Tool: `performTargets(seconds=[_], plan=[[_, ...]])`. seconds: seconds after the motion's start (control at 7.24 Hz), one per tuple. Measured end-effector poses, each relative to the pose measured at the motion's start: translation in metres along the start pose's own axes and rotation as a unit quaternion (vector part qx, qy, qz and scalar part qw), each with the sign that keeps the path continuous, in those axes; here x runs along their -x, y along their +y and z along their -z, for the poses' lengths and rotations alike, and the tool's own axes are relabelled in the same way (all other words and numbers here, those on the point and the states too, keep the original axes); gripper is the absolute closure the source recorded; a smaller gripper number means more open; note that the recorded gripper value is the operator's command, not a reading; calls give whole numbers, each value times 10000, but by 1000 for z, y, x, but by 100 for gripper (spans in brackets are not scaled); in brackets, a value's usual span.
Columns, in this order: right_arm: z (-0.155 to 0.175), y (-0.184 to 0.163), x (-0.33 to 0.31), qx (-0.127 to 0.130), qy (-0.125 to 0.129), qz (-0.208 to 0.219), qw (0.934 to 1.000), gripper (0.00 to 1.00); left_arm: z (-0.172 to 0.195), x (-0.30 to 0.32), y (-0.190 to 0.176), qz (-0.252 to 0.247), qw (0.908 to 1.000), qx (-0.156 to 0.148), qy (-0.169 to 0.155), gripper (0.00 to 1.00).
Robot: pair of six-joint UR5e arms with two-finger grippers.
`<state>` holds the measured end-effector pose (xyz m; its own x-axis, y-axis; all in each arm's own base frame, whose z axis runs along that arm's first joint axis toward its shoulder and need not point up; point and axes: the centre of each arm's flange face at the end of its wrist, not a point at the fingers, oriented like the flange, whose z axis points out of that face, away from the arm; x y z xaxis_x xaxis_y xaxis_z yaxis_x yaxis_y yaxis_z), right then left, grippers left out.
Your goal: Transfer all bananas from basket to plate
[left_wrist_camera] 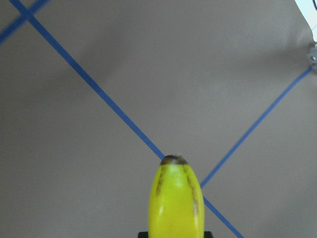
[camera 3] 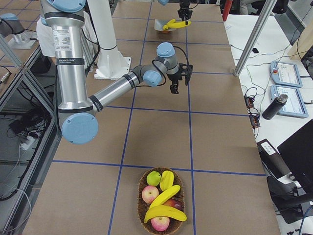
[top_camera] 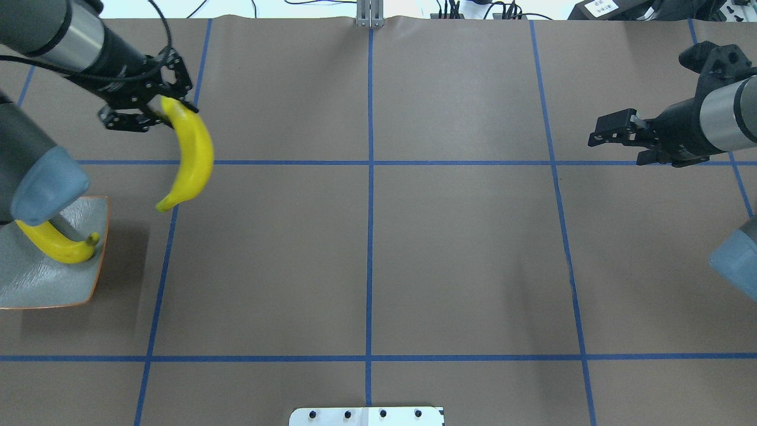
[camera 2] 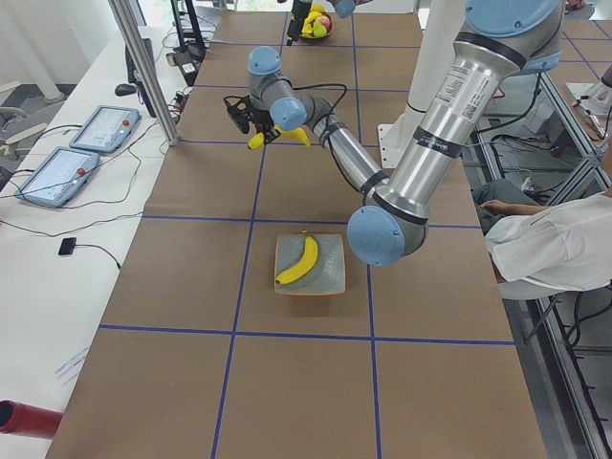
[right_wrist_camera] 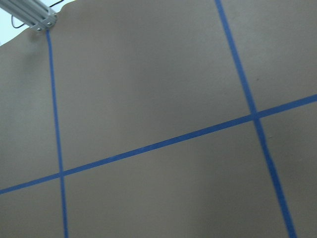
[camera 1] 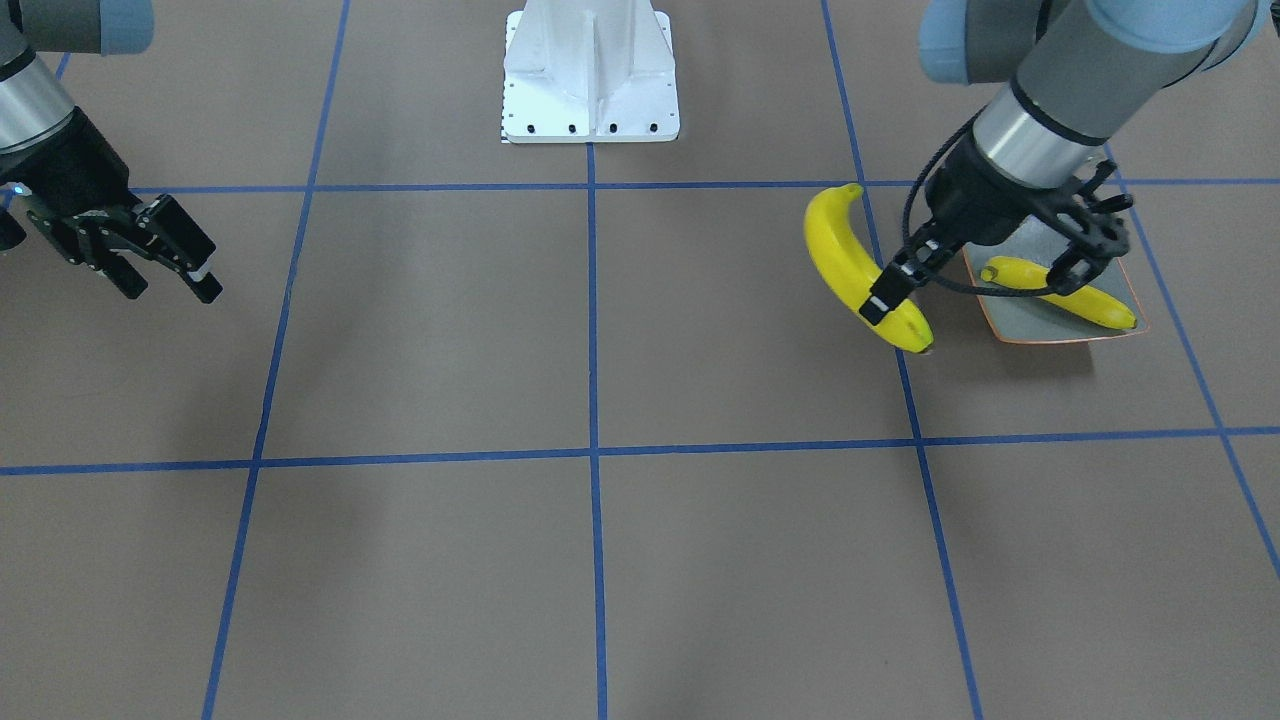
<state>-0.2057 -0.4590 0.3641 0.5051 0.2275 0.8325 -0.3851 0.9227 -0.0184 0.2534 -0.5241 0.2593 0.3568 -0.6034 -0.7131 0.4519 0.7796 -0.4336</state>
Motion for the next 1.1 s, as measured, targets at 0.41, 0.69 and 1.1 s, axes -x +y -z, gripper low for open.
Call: performTargets(seconds=[0.41, 0.69, 1.1], plan=[[1, -12, -27, -79, 184, 71, 9998, 0, -11, 109, -39, -665, 9825, -871, -1504, 100], [1, -17, -33, -110, 226, 119, 9996, 0, -20, 164, -55, -548, 9647, -1119, -2322, 100], [1, -18, -35, -125, 242, 133, 9995, 0, -38, 195, -72, 382, 9434, -1381, -2990, 100]])
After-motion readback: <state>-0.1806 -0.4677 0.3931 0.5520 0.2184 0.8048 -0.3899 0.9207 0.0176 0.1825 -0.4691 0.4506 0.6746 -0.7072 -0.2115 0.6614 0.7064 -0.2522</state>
